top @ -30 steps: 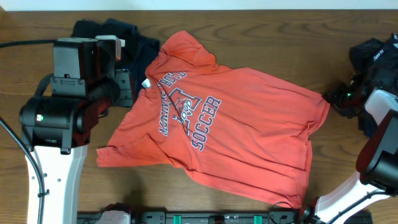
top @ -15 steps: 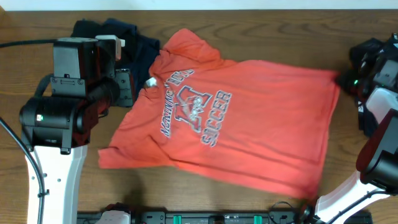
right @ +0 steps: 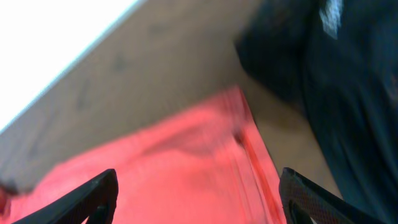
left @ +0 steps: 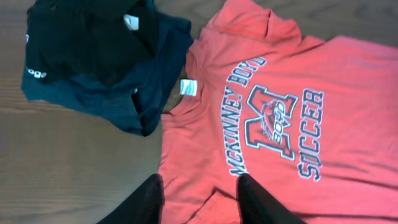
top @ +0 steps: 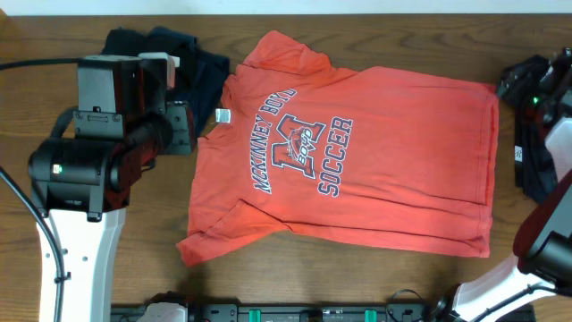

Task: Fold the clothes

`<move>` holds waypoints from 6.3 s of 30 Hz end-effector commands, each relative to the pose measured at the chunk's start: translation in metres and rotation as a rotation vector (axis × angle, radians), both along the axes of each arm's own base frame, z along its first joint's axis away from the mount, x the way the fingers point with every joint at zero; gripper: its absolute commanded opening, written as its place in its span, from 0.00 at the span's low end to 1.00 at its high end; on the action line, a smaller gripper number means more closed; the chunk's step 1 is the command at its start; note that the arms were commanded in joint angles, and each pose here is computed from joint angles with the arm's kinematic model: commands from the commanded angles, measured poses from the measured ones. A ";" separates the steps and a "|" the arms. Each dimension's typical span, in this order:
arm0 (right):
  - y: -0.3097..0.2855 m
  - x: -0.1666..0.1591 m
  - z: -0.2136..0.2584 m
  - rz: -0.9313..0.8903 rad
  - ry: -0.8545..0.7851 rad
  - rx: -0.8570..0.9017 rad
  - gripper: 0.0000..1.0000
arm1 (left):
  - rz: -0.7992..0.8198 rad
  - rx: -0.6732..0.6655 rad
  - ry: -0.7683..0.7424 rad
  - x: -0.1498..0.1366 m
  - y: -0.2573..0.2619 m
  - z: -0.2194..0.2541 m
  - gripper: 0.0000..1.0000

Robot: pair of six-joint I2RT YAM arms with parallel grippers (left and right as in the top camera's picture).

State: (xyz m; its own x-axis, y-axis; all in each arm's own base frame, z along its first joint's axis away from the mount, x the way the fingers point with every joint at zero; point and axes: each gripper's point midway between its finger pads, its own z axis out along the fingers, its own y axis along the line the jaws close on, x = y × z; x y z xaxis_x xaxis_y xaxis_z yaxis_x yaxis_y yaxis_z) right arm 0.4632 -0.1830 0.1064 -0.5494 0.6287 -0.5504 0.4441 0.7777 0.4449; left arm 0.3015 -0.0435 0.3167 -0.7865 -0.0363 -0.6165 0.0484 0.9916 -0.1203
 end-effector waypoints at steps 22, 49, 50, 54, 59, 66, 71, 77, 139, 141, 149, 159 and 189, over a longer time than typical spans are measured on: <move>0.089 -0.210 0.101 -0.018 0.368 0.106 0.86 | 0.183 -0.060 0.482 -0.103 0.026 -0.071 0.80; 0.118 -0.256 0.018 0.051 0.602 0.199 0.84 | 0.428 -0.117 0.776 -0.105 0.038 -0.280 0.73; 0.118 -0.255 0.018 0.050 0.601 0.197 0.85 | 0.435 -0.119 0.783 -0.103 0.040 -0.285 0.73; 0.118 -0.255 0.018 0.051 0.600 0.198 0.85 | 0.445 -0.116 0.869 -0.111 0.040 -0.299 0.69; 0.117 -0.254 0.018 0.050 0.598 0.196 0.85 | 0.406 -0.170 0.963 -0.124 0.026 -0.302 0.43; 0.116 -0.253 0.018 0.049 0.590 0.192 0.85 | 0.386 -0.201 0.959 -0.130 0.020 -0.289 0.23; 0.116 -0.252 0.019 0.049 0.588 0.190 0.85 | 0.359 -0.196 0.942 -0.135 0.020 -0.278 0.13; 0.115 -0.251 0.019 0.049 0.584 0.189 0.85 | 0.346 -0.193 0.941 -0.137 0.020 -0.277 0.38; 0.115 -0.249 0.019 0.049 0.575 0.188 0.82 | 0.105 -0.331 0.720 -0.093 -0.009 -0.287 0.58; 0.115 -0.248 0.019 0.045 0.573 0.188 0.82 | 0.079 -0.322 0.682 -0.085 -0.009 -0.287 0.58; 0.115 -0.248 0.019 0.042 0.573 0.190 0.82 | 0.098 -0.284 0.703 -0.090 -0.002 -0.290 0.58; 0.115 -0.249 0.019 0.043 0.574 0.190 0.82 | 0.282 -0.235 0.713 -0.094 0.029 -0.278 0.67; 0.114 -0.248 0.019 0.043 0.571 0.188 0.83 | 0.600 -0.352 0.831 -0.142 0.048 -0.310 0.36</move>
State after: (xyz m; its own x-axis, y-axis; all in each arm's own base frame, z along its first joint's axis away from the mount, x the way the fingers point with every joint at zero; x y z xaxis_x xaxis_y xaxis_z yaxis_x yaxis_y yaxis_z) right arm 0.2147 -0.0721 0.1266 -0.7369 0.6747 -0.0421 0.6395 0.7160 0.2800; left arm 0.1648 0.0084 0.0115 -0.7425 -0.6393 0.1997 -0.6685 0.7259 -0.1617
